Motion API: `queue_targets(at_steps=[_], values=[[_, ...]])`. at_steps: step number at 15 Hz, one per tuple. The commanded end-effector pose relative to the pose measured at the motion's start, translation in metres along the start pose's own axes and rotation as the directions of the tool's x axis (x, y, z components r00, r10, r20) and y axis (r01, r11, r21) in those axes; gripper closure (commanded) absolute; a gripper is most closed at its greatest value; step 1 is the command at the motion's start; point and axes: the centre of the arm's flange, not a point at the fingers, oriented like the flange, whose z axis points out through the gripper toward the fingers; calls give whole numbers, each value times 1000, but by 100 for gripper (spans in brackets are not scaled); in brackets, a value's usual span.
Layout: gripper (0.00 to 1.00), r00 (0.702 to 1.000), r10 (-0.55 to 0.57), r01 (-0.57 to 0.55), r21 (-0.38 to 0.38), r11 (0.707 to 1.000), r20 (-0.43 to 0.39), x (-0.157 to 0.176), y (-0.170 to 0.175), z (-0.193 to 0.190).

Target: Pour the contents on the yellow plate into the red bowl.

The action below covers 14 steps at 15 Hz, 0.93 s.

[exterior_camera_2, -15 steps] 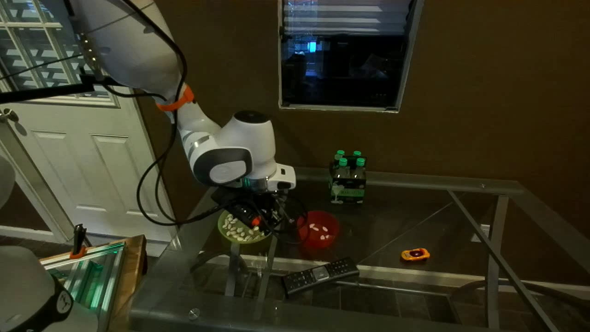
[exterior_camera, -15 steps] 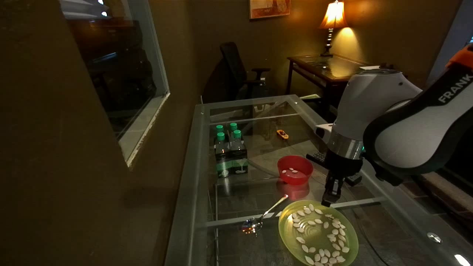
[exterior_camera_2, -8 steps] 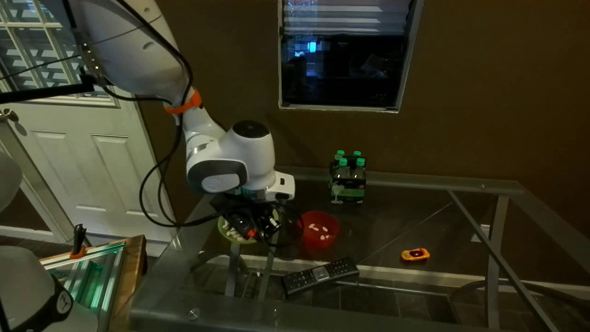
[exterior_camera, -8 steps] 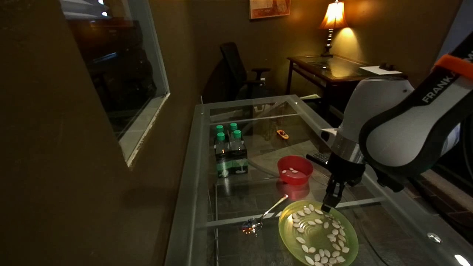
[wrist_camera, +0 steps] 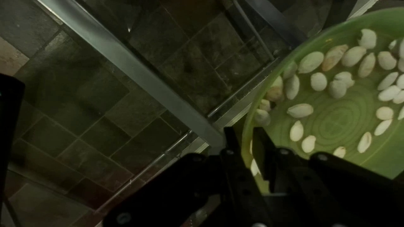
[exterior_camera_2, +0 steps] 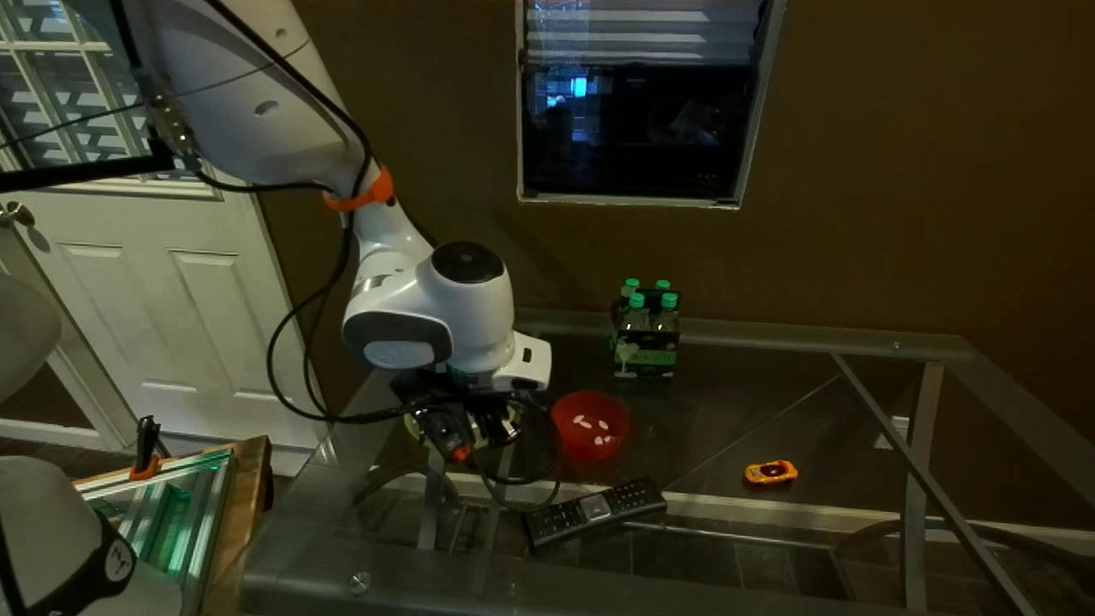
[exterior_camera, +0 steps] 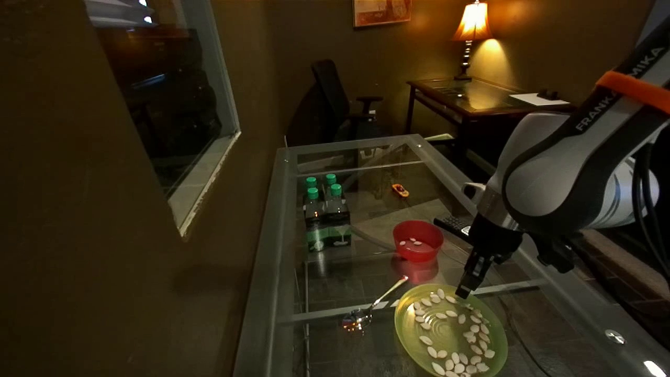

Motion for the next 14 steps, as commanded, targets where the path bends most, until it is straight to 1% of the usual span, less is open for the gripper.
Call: queue_targets(at_steps=[1,4,6,9,10,11,12,14], values=[[81,999,14,-12,36,999,-31,-14,9,5],[84,999,25,-23,63,998,-43,-16,12,8],[85,998,31,-27,77,997,-46,-17,13,10],[89,998,34,-29,92,995,-51,-17,13,13],[92,998,36,-31,99,995,-52,-17,12,13],[97,998,37,-32,102,994,-54,-18,12,14],[100,998,40,-34,106,994,-56,-18,12,14],[100,997,43,-37,110,993,-58,-17,12,12]])
